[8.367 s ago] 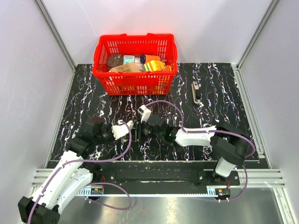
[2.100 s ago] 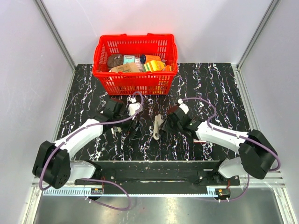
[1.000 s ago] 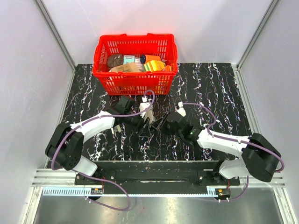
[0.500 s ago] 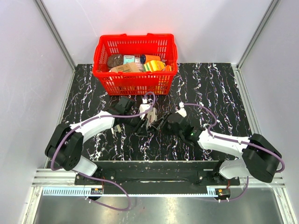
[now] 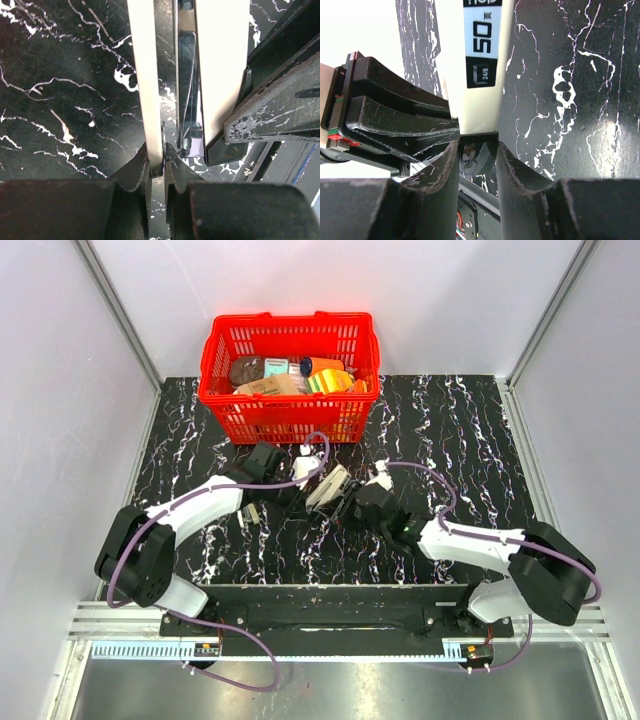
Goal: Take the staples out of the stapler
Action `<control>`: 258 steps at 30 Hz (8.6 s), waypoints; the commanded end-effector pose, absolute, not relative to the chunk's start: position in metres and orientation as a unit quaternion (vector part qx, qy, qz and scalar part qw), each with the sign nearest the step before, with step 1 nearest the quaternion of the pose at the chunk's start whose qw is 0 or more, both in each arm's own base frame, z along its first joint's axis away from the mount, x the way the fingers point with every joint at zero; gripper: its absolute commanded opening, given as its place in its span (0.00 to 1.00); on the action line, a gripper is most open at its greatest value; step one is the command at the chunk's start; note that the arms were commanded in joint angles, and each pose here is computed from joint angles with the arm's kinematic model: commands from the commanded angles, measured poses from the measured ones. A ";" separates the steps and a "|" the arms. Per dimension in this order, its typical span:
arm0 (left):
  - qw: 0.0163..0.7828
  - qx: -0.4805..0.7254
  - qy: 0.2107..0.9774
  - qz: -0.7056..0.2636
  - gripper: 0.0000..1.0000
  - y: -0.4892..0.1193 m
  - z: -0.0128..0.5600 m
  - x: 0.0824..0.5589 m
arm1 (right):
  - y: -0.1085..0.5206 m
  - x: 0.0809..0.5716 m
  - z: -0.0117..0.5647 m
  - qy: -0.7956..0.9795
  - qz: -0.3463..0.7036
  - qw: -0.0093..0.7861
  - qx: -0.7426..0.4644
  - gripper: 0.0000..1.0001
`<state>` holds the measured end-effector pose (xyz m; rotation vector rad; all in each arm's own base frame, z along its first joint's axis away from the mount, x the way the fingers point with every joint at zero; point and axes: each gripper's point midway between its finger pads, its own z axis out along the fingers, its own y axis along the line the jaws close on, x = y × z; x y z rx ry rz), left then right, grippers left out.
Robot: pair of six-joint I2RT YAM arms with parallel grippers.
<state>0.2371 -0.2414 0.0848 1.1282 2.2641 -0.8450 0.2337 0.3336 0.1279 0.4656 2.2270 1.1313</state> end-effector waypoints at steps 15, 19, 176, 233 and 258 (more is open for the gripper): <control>0.331 0.358 0.803 -0.341 0.00 -0.266 0.151 0.260 | 0.375 0.259 0.147 0.815 0.462 0.305 0.173 0.49; 0.333 0.353 0.806 -0.338 0.00 -0.266 0.151 0.261 | 0.382 0.259 0.148 0.812 0.469 0.303 0.168 0.54; 0.465 0.325 0.809 -0.153 0.71 -0.109 0.221 0.227 | 0.198 0.360 0.039 0.909 -0.015 0.397 0.124 0.16; 0.459 0.351 0.797 -0.176 0.75 -0.116 0.223 0.213 | -0.016 0.251 0.027 0.882 -0.103 0.198 0.415 0.95; 0.469 0.346 0.797 -0.160 0.75 -0.109 0.237 0.207 | -0.003 0.243 0.011 0.878 -0.072 0.177 0.438 0.86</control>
